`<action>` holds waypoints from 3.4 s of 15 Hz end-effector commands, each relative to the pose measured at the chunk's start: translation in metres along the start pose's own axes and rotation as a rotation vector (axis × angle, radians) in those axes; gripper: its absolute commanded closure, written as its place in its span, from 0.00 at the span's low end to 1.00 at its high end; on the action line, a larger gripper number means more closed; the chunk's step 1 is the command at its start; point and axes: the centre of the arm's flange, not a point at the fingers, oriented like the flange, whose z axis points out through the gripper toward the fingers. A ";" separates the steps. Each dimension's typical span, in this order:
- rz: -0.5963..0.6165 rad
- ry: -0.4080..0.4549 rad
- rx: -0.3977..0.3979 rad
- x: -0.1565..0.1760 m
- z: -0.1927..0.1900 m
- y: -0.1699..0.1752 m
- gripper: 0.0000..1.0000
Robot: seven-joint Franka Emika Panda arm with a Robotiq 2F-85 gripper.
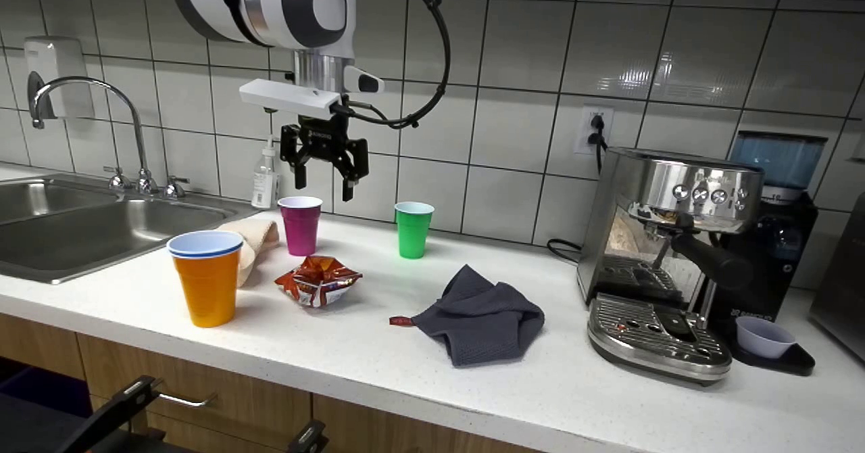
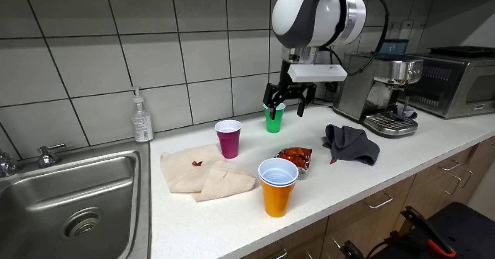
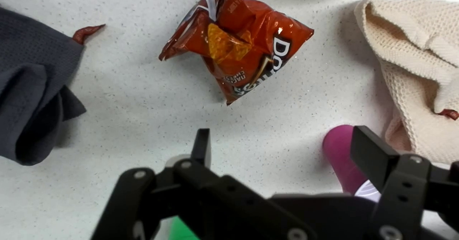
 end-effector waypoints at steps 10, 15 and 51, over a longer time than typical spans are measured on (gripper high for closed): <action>-0.009 0.039 0.022 0.051 0.008 -0.021 0.00; -0.017 0.053 0.016 0.068 0.017 -0.036 0.00; 0.039 0.067 -0.022 0.124 0.087 -0.092 0.00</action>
